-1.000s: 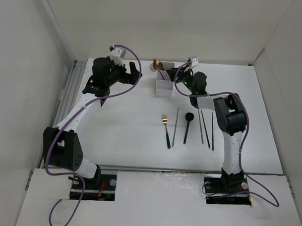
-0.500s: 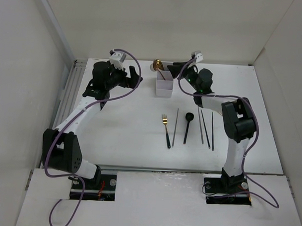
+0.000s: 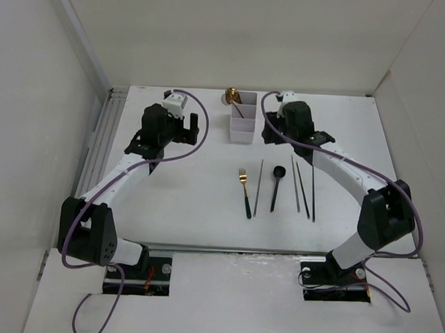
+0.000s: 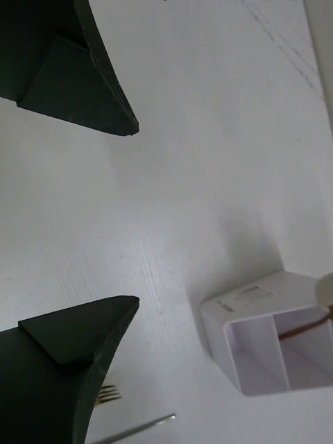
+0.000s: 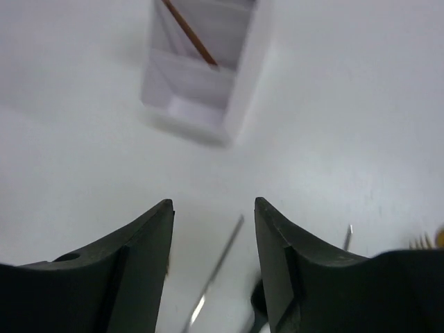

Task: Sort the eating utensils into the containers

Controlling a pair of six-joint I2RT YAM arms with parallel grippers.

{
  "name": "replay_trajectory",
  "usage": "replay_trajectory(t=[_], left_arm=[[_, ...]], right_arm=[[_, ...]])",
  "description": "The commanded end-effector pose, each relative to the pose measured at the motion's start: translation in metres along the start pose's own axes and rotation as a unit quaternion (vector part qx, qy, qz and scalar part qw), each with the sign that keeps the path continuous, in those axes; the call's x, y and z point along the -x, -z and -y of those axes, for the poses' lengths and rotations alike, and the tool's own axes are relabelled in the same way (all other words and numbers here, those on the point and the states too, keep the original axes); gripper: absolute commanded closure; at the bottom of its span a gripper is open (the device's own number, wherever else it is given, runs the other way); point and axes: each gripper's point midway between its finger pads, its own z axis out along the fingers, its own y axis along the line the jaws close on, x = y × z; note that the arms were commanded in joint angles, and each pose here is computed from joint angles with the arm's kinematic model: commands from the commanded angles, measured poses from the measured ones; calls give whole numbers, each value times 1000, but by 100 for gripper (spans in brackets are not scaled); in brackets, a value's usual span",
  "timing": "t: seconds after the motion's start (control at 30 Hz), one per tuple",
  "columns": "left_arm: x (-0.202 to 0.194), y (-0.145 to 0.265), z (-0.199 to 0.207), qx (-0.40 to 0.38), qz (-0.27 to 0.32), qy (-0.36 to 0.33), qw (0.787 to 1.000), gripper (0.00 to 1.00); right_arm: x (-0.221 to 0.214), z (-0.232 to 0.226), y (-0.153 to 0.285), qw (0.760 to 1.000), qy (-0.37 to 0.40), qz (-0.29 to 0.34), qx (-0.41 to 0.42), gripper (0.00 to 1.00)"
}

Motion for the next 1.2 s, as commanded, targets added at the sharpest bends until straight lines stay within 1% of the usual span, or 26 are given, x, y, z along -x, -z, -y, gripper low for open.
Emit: replay_trajectory(t=[0.0, 0.07, 0.1, 0.13, 0.23, 0.3, 0.37, 0.47, 0.6, 0.67, 0.77, 0.8, 0.93, 1.03, 1.13, 1.17], left_arm=[[-10, 16, -10, 38, -7, -32, 999, 0], [-13, 19, -6, 27, -4, -32, 999, 0], [-13, 21, -4, 22, 1, -33, 999, 0], [-13, 24, 1, 17, 6, -35, 999, 0], [-20, 33, 11, 2, 10, -34, 999, 0], [-19, 37, 12, 2, 20, -35, 999, 0], [-18, 44, 14, -3, 27, -31, 999, 0], [-21, 49, 14, -3, 29, -31, 999, 0], [-20, 54, 17, -8, 35, -27, 999, 0], [-22, 55, 18, -9, 34, -22, 999, 0], [-22, 55, 19, -14, 34, -22, 999, 0], [-22, 55, 19, -14, 34, -22, 999, 0], [-22, 55, 19, -14, 34, -27, 999, 0], [-26, 53, 19, -14, 29, -27, 999, 0], [-23, 51, 17, -9, 34, -27, 999, 0], [-19, 51, 17, -9, 39, -27, 999, 0]], right_arm=[[-90, 48, 37, 980, -24, -149, -131, 43], [-108, 41, 40, 977, -51, -168, -118, 43], [-125, 41, 42, 974, -58, -187, -114, 43], [-131, 38, 44, 973, -73, -192, -109, 45], [-156, 21, 46, 969, -78, -214, -92, 45], [-163, 10, 45, 970, -84, -217, -74, 45], [-181, 6, 50, 965, -95, -231, -73, 45], [-185, 12, 51, 964, -98, -232, -89, 45], [-201, 15, 50, 959, -100, -249, -96, 48], [-206, 16, 46, 957, -100, -253, -98, 52], [-210, 17, 39, 958, -90, -254, -95, 61], [-210, 17, 39, 958, -89, -254, -95, 71], [-202, 27, 35, 960, -90, -240, -109, 100], [-193, 38, 35, 961, -103, -228, -117, 100], [-175, 39, 27, 971, -96, -201, -89, 100], [-174, 40, 27, 970, -101, -202, -85, 100]])
